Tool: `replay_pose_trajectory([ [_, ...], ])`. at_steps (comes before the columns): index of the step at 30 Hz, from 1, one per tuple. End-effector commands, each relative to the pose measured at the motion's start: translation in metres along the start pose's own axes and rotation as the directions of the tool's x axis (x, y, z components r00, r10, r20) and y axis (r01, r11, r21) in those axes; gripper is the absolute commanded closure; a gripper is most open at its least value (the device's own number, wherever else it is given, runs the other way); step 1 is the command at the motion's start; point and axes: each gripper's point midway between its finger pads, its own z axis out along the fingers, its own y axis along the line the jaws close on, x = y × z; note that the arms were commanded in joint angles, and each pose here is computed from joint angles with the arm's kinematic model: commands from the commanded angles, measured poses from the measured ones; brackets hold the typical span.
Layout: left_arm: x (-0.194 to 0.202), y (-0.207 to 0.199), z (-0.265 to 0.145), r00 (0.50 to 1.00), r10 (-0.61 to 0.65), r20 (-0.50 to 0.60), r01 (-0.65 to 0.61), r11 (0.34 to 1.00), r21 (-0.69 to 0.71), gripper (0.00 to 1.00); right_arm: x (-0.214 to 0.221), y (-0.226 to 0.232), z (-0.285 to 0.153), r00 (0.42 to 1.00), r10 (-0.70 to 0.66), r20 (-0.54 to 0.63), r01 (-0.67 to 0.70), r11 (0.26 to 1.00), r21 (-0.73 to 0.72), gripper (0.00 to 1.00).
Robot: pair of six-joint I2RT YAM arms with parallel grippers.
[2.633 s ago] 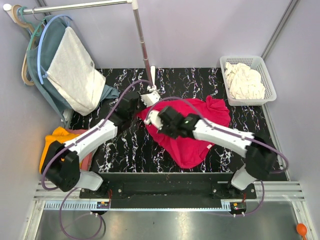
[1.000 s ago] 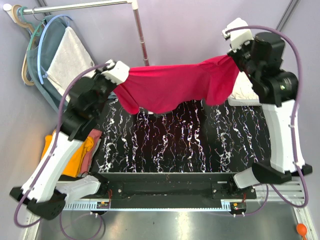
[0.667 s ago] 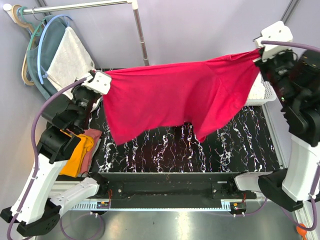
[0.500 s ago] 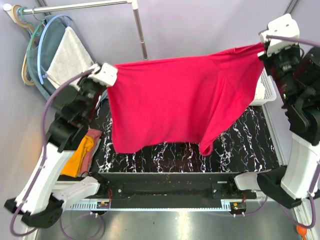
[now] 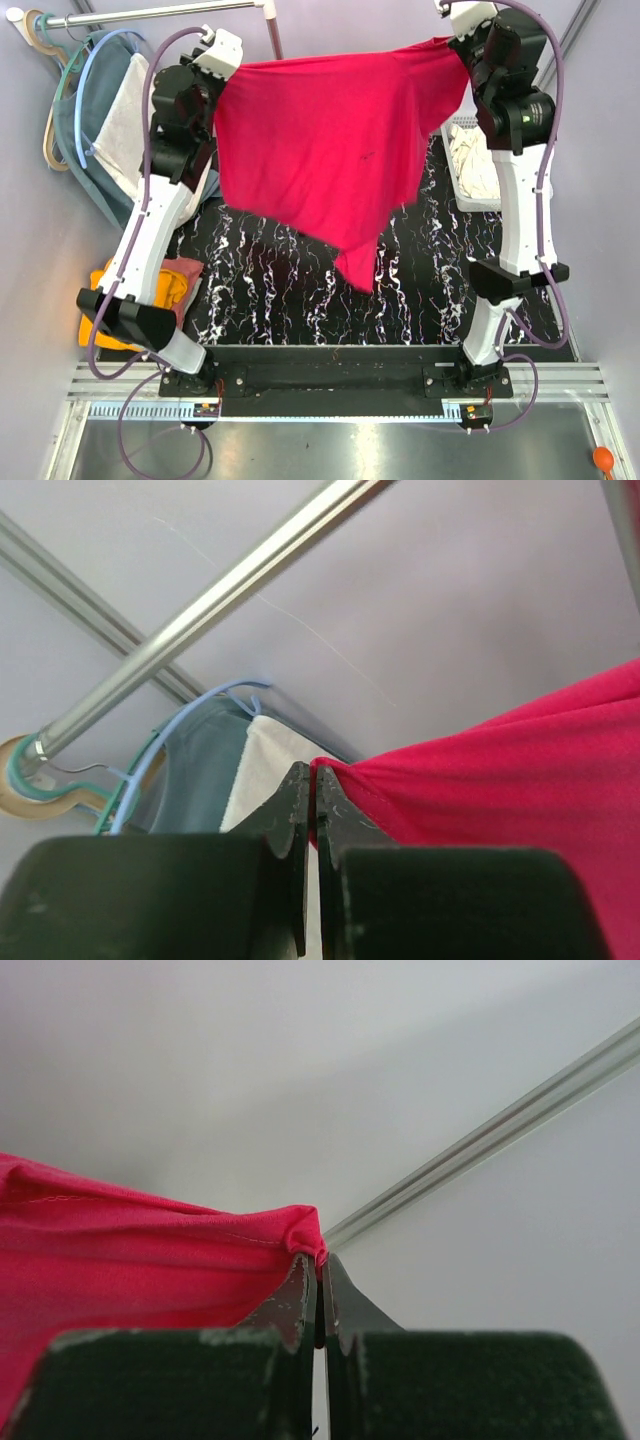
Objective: Fold and stack the t-shirts
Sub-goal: Flatten the tshirt out
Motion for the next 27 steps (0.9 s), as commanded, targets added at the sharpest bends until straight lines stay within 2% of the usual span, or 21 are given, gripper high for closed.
replay_pose_trajectory([
  [1, -0.014, 0.062, -0.007, 1.0, -0.027, 0.015, 0.029, 0.98, -0.197, 1.0, -0.017, -0.1, -0.038, 0.998, 0.017, 0.058, -0.034, 0.953, 0.3, 1.0],
  [7, -0.028, 0.088, -0.033, 0.998, -0.041, 0.054, 0.053, 0.969, -0.243, 1.0, -0.031, -0.122, -0.058, 0.993, 0.021, 0.113, -0.06, 0.934, 0.352, 1.0],
  [9, -0.027, 0.088, -0.04, 0.998, -0.032, 0.062, 0.045, 0.971, -0.233, 1.0, -0.032, -0.127, -0.073, 0.992, 0.035, 0.124, -0.076, 0.934, 0.349, 1.0],
  [11, -0.02, 0.081, -0.052, 0.998, -0.022, 0.066, 0.035, 0.978, -0.206, 1.0, -0.018, -0.11, -0.066, 0.996, 0.041, 0.08, -0.063, 0.953, 0.297, 1.0],
  [12, -0.014, 0.077, -0.055, 0.998, -0.016, 0.059, 0.027, 0.982, -0.189, 1.0, -0.019, -0.118, -0.085, 0.994, 0.058, 0.097, -0.085, 0.95, 0.301, 1.0],
  [13, 0.003, 0.064, -0.064, 0.999, -0.007, 0.036, 0.012, 0.988, -0.155, 1.0, 0.0, -0.094, -0.072, 0.998, 0.053, 0.039, -0.061, 0.968, 0.245, 1.0],
  [15, 0.021, 0.041, -0.071, 1.0, 0.01, 0.028, -0.008, 0.997, -0.077, 1.0, 0.008, -0.089, -0.094, 0.997, 0.065, 0.043, -0.072, 0.975, 0.209, 1.0],
  [16, 0.047, 0.021, -0.081, 0.999, 0.034, -0.009, -0.034, 0.999, -0.031, 1.0, 0.035, -0.058, -0.081, 0.999, 0.044, -0.029, -0.04, 0.989, 0.139, 1.0],
  [18, 0.068, -0.004, -0.092, 0.997, 0.08, -0.019, -0.079, 0.996, 0.047, 1.0, 0.052, -0.045, -0.097, 0.998, 0.041, -0.045, -0.037, 0.994, 0.098, 1.0],
  [19, 0.095, -0.025, -0.104, 0.993, 0.107, -0.051, -0.101, 0.99, 0.103, 1.0, 0.083, -0.013, -0.09, 0.993, 0.006, -0.118, -0.002, 1.0, 0.026, 1.0],
  [21, 0.118, -0.061, -0.12, 0.984, 0.169, -0.057, -0.152, 0.962, 0.227, 1.0, 0.103, 0.005, -0.107, 0.991, -0.013, -0.133, 0.009, 0.999, -0.035, 1.0],
  [23, 0.151, -0.1, -0.142, 0.972, 0.223, -0.075, -0.182, 0.914, 0.363, 1.0, 0.146, 0.05, -0.113, 0.976, -0.055, -0.212, 0.022, 0.987, -0.158, 1.0],
  [24, 0.172, -0.117, -0.154, 0.96, 0.256, -0.114, -0.183, 0.879, 0.44, 1.0, 0.149, 0.059, -0.125, 0.981, -0.038, -0.193, -0.001, 0.98, -0.198, 1.0],
  [25, 0.191, -0.133, -0.165, 0.951, 0.28, -0.134, -0.18, 0.849, 0.497, 1.0, 0.176, 0.088, -0.134, 0.966, -0.053, -0.252, -0.021, 0.959, -0.283, 1.0],
  [27, 0.212, -0.156, -0.185, 0.937, 0.316, -0.148, -0.173, 0.791, 0.587, 1.0, 0.184, 0.109, -0.151, 0.967, -0.02, -0.255, -0.077, 0.929, -0.362, 1.0],
])
